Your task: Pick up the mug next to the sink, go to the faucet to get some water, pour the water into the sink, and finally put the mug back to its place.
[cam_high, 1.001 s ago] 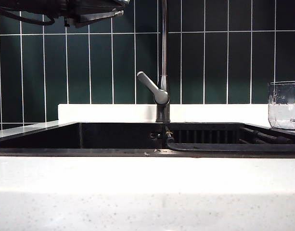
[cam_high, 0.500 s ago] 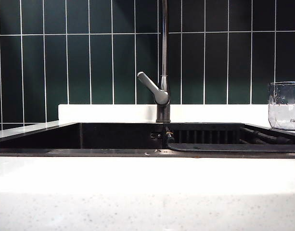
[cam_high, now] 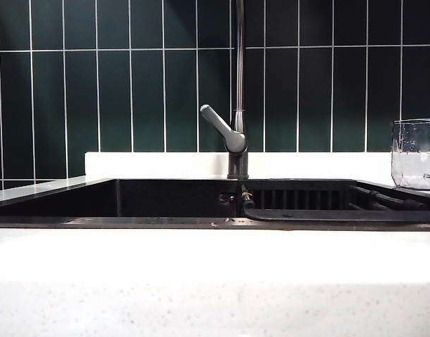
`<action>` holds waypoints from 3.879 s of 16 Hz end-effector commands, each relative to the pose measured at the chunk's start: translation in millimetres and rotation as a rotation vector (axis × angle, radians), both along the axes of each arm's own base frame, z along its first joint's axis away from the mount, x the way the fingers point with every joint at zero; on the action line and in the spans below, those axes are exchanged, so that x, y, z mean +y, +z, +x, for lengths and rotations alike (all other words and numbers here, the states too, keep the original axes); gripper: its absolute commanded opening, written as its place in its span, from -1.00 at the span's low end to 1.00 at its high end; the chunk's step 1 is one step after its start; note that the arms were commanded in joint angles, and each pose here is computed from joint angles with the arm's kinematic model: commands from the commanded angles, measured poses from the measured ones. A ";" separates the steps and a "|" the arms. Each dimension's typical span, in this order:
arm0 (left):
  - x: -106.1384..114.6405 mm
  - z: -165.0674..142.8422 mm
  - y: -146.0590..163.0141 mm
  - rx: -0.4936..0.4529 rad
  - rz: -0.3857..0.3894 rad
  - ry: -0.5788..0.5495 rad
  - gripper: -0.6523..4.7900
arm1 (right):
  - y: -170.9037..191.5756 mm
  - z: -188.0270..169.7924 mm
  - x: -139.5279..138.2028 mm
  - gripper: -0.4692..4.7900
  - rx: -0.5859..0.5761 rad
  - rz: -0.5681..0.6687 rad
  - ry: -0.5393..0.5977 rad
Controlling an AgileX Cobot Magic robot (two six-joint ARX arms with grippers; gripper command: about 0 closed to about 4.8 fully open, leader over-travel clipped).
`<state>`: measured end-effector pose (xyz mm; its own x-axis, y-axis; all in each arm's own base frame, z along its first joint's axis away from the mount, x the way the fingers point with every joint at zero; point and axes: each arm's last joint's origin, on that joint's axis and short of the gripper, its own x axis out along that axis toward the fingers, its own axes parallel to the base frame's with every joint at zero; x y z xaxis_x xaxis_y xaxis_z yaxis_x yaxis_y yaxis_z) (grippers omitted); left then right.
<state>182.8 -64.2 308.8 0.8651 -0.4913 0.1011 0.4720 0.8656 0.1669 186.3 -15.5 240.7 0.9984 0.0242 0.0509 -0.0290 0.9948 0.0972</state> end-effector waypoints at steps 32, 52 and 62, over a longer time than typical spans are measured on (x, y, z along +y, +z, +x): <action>35.6 -92.2 -120.5 -0.027 -0.282 0.171 -0.78 | -22.0 -103.8 38.0 -0.84 -0.200 -0.124 -0.010; 34.1 -90.4 -140.3 0.167 -0.203 0.165 -0.78 | -64.8 -97.5 49.9 -0.84 -0.075 -0.172 0.033; 34.2 -90.3 -141.4 0.177 -0.199 0.171 -0.78 | -64.7 -97.5 50.0 -0.84 -0.076 -0.172 0.034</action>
<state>92.7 -30.1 165.5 0.9463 -0.3233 0.0093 0.3229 0.9428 -0.0830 88.5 34.4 176.9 0.9907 0.0748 0.1133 -0.0661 0.9947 -0.0782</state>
